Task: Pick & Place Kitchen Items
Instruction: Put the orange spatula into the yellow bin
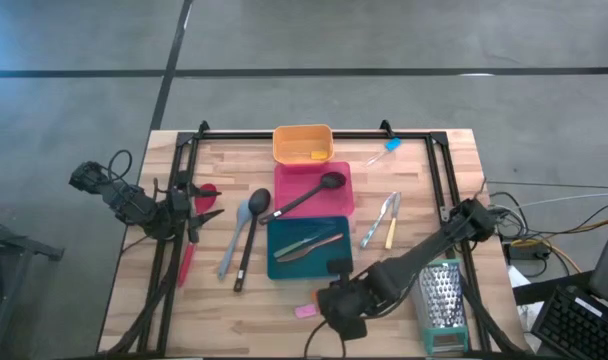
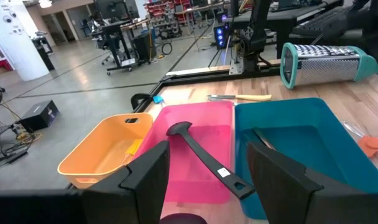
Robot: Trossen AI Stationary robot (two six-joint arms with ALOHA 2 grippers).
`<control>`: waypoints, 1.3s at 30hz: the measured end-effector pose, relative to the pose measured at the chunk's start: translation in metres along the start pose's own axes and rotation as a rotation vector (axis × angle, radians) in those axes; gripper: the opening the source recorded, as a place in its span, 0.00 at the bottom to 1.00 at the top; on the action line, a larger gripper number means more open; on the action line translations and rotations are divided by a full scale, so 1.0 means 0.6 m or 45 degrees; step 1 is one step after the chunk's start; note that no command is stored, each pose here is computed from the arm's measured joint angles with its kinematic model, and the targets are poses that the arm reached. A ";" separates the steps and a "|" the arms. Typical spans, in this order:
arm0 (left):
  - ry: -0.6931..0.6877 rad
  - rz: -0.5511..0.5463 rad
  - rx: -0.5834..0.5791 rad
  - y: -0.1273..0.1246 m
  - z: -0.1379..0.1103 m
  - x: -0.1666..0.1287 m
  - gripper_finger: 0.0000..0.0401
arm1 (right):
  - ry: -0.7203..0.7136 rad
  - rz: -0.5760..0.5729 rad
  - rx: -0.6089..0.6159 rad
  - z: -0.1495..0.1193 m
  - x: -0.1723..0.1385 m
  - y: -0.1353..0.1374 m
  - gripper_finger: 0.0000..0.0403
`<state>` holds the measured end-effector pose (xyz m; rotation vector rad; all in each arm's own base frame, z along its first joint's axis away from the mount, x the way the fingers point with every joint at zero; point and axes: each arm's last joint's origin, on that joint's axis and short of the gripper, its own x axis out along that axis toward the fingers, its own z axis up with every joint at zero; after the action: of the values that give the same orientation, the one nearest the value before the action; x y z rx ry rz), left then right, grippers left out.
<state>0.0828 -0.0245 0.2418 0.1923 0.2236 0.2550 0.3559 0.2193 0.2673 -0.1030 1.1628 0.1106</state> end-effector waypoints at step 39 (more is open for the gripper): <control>0.001 0.000 0.001 0.000 0.000 0.000 0.54 | 0.225 -0.021 0.304 -0.005 0.145 -0.001 0.67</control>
<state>0.0828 -0.0245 0.2417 0.1931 0.2243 0.2549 0.3872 0.2213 0.1863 0.0907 1.3430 -0.0537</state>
